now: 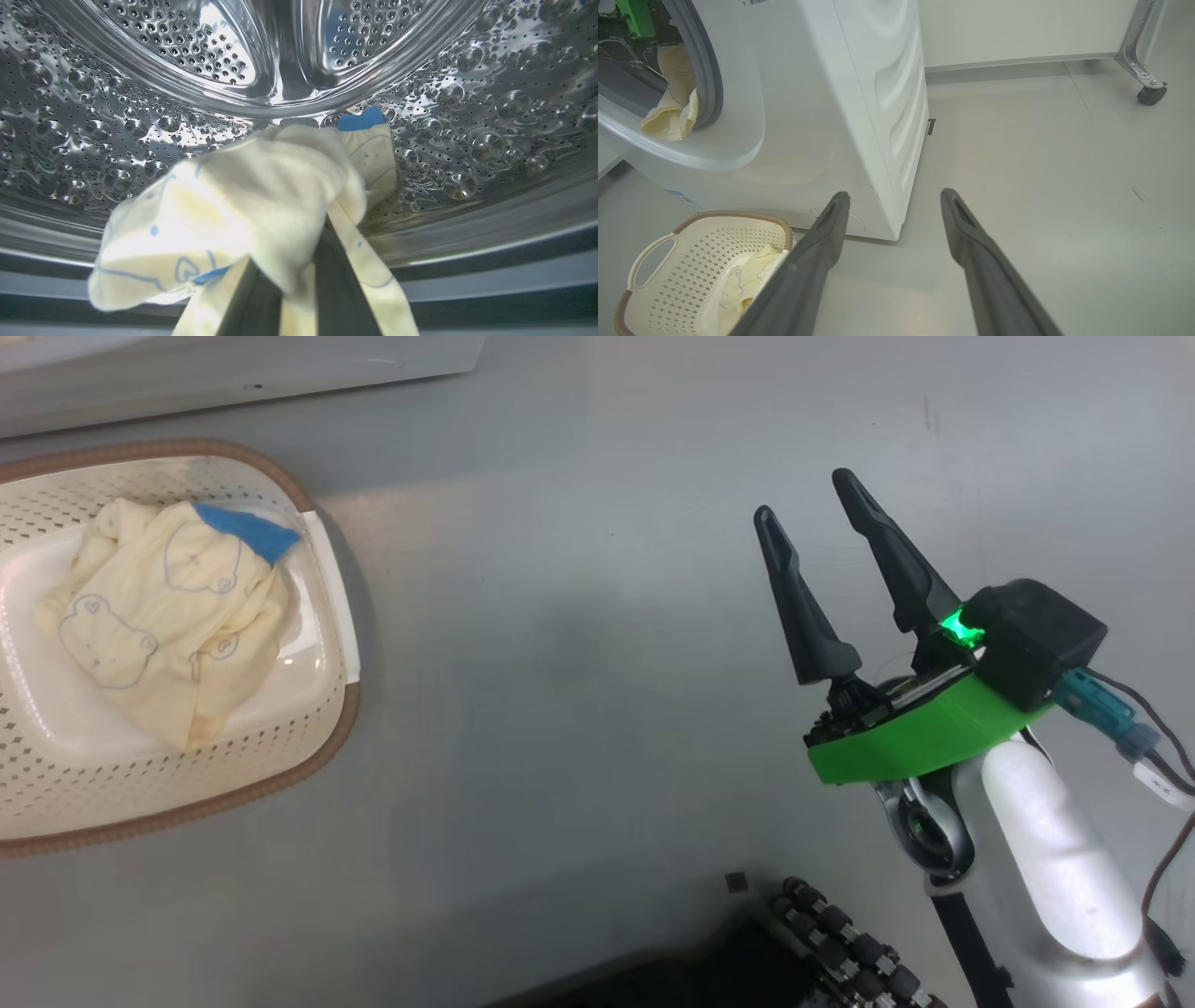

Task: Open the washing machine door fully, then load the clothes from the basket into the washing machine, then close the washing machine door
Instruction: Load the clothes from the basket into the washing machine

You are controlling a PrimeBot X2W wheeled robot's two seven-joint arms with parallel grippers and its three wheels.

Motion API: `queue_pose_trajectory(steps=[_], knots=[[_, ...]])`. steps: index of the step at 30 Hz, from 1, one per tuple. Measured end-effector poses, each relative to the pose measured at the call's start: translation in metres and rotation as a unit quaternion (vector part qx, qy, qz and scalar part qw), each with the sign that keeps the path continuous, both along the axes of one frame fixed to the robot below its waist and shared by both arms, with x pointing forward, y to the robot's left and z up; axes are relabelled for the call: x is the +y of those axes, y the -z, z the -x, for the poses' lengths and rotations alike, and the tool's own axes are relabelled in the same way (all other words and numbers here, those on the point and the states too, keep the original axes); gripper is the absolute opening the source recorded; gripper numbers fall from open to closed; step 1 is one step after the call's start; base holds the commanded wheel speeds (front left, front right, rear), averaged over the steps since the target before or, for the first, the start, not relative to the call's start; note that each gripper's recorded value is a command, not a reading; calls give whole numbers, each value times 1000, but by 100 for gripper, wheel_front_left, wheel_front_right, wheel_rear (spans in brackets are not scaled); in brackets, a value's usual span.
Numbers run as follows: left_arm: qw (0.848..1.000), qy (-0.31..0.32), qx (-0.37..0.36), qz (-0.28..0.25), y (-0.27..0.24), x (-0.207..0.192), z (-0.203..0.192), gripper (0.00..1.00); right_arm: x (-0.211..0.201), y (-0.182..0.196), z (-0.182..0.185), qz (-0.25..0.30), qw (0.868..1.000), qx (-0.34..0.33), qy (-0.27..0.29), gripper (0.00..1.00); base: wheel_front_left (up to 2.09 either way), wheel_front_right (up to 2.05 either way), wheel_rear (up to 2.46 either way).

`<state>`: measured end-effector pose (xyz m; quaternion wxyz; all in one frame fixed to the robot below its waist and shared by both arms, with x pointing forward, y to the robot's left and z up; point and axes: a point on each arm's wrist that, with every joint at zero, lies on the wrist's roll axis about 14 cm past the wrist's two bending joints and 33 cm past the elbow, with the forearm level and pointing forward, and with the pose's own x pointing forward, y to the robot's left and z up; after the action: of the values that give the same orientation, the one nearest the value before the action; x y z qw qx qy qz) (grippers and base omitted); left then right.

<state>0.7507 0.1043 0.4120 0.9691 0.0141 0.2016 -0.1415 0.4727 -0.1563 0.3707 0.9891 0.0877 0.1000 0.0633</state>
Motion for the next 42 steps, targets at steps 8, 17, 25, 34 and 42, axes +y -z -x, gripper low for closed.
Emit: queue_pose_trajectory(steps=[8,17,25,34,42], knots=[[1000,-17,-11,1,7,6,-6,0,-3,2,0,3,1000,3,3,100,0,0,0],[999,-33,-25,-2,12,15,-8,0,-3,0,-4,4,1000,-3,2,100,0,0,0],[996,-46,-80,-3,4,18,-15,0,-9,-2,-2,10,1000,-2,8,100,0,0,0],[977,-54,-207,-14,-41,24,-30,0,-17,-6,1,15,1000,-3,18,100,0,0,0],[979,-67,-194,-22,-31,31,-34,0,-20,-7,3,15,1000,-3,23,100,0,0,0]])
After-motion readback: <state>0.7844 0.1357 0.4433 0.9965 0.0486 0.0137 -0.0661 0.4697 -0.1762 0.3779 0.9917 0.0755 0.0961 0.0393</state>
